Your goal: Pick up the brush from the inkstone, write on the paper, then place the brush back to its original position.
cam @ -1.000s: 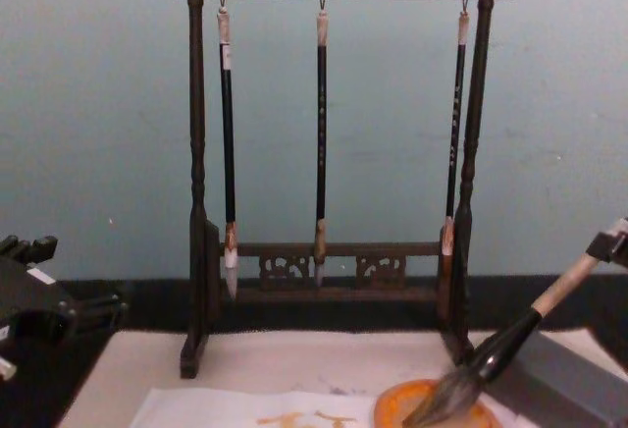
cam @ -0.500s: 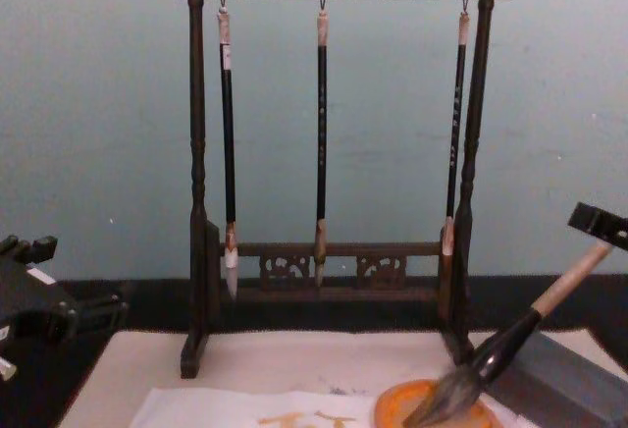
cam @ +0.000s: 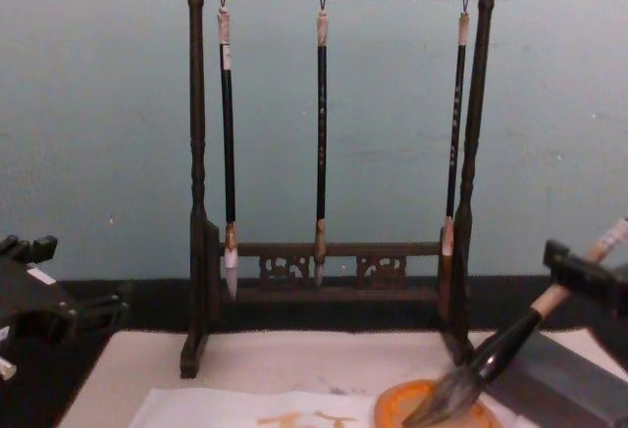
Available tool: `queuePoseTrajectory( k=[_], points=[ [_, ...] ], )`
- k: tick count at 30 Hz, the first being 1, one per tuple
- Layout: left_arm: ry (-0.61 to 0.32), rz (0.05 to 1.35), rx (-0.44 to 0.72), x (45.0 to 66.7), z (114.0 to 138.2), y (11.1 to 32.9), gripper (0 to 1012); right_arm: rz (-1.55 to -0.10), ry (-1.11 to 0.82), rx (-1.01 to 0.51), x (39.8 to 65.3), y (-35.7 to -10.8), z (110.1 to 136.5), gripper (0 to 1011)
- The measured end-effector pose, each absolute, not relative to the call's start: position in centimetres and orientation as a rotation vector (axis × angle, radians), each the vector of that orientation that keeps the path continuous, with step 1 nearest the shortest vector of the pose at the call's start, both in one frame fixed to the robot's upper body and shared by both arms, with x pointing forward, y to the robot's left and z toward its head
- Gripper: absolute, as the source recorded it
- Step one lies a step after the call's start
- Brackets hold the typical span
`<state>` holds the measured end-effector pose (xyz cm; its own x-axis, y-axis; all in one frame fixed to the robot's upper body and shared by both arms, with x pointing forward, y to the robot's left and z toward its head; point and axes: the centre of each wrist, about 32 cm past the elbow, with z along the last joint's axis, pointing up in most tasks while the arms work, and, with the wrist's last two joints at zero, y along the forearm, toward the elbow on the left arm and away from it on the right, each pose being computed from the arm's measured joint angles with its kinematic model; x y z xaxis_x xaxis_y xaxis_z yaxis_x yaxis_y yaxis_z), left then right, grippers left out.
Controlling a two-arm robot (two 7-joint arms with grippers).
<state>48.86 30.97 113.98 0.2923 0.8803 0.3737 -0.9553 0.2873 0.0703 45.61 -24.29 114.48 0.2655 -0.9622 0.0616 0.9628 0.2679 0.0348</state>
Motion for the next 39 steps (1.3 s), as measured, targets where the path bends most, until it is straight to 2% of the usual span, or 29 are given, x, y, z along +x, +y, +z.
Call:
queuePoseTrajectory(
  k=[8, 15, 39],
  points=[
    [-0.285, 1.248, 0.304, 48.9, 114.0, 31.0, 1010, -1.324, -0.174, -0.120, 45.1, -23.8, 112.3, 1000],
    [-0.285, 1.248, 0.304, 48.9, 114.0, 31.0, 1010, -1.335, -0.180, -0.161, 45.2, -23.8, 111.0, 1000],
    [-0.285, 1.248, 0.304, 48.9, 114.0, 31.0, 1010, -1.327, -0.173, -0.173, 45.3, -23.9, 110.7, 1000]
  ],
)
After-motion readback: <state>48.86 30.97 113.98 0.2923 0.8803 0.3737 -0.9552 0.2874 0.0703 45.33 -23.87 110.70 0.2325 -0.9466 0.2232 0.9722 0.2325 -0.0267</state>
